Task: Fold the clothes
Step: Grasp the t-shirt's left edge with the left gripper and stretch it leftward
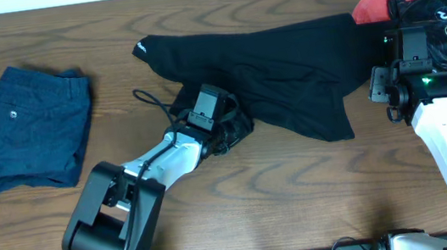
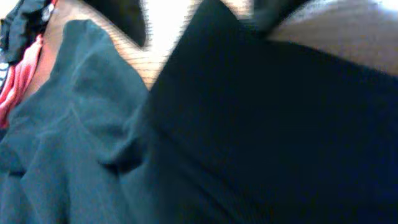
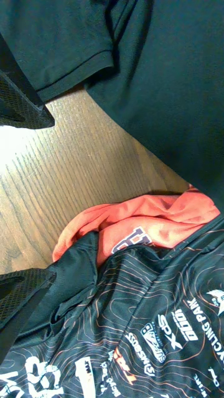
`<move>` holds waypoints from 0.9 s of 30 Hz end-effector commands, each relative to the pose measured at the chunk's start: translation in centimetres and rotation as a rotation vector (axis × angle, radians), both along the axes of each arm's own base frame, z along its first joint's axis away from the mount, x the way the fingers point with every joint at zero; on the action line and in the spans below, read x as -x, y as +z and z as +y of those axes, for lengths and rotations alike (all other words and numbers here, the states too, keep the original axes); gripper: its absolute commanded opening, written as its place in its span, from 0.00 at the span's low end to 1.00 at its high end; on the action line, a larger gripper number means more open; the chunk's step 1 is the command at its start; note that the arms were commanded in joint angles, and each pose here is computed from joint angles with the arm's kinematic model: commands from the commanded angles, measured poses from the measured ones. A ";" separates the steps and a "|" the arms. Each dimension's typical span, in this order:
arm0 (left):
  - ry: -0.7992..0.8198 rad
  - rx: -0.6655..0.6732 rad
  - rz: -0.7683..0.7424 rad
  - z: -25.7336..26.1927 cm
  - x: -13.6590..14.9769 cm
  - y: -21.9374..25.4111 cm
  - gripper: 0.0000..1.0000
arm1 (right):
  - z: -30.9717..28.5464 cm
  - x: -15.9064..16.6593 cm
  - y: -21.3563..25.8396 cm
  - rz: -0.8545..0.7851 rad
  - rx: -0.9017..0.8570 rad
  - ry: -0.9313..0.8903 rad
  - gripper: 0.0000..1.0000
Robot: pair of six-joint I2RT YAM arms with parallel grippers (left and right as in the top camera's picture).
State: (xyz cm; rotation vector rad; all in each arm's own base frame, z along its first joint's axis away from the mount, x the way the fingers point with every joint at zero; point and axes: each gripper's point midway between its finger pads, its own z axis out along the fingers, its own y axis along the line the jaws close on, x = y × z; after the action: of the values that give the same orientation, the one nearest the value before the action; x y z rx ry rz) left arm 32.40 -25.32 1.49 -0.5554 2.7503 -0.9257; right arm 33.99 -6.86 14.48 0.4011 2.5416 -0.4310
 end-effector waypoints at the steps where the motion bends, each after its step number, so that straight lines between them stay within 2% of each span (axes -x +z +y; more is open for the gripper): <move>1: 0.014 -0.015 0.007 0.3 0.0 -0.7 0.10 | -0.3 -0.1 0.6 -0.021 -0.002 -0.019 0.70; 2: 0.009 -0.021 0.012 0.5 0.2 -0.9 0.06 | -0.3 -0.1 0.6 -0.022 -0.002 -0.019 0.70; 7: -0.042 -0.131 0.130 3.2 3.2 -2.3 0.06 | -0.3 -0.1 0.6 -0.022 0.001 -0.021 0.70; 11: -0.043 -0.296 0.204 9.2 4.8 -2.4 0.06 | -0.5 0.0 0.6 -0.021 0.005 -0.024 0.71; 16: 0.063 -0.438 0.102 17.8 2.3 0.7 0.06 | -0.6 0.0 0.6 -0.019 0.004 -0.029 0.71; 19: 0.195 -0.432 0.001 22.5 -0.1 3.4 0.06 | -0.5 0.0 0.6 -0.018 0.001 -0.027 0.72; 23: 0.325 -0.380 -0.050 26.1 -1.3 5.2 0.08 | -0.4 0.1 0.5 -0.012 -0.006 -0.023 0.73; 25: 0.328 -0.317 -0.029 26.0 -1.0 5.2 0.42 | -0.2 0.2 0.3 -0.006 -0.015 -0.018 0.74; 26: 0.320 -0.296 -0.011 25.7 -0.6 5.1 0.53 | -0.2 0.2 0.3 -0.006 -0.018 -0.016 0.74; 27: 0.301 -0.262 0.022 25.0 0.1 4.9 0.78 | -0.2 0.3 0.3 -0.004 -0.020 -0.016 0.74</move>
State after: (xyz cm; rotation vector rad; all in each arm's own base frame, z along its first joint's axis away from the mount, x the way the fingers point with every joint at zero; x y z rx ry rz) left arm 33.22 1.12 6.63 -0.9323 2.5844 -0.3761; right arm 33.68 -6.82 14.27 0.4009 2.5585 -0.4259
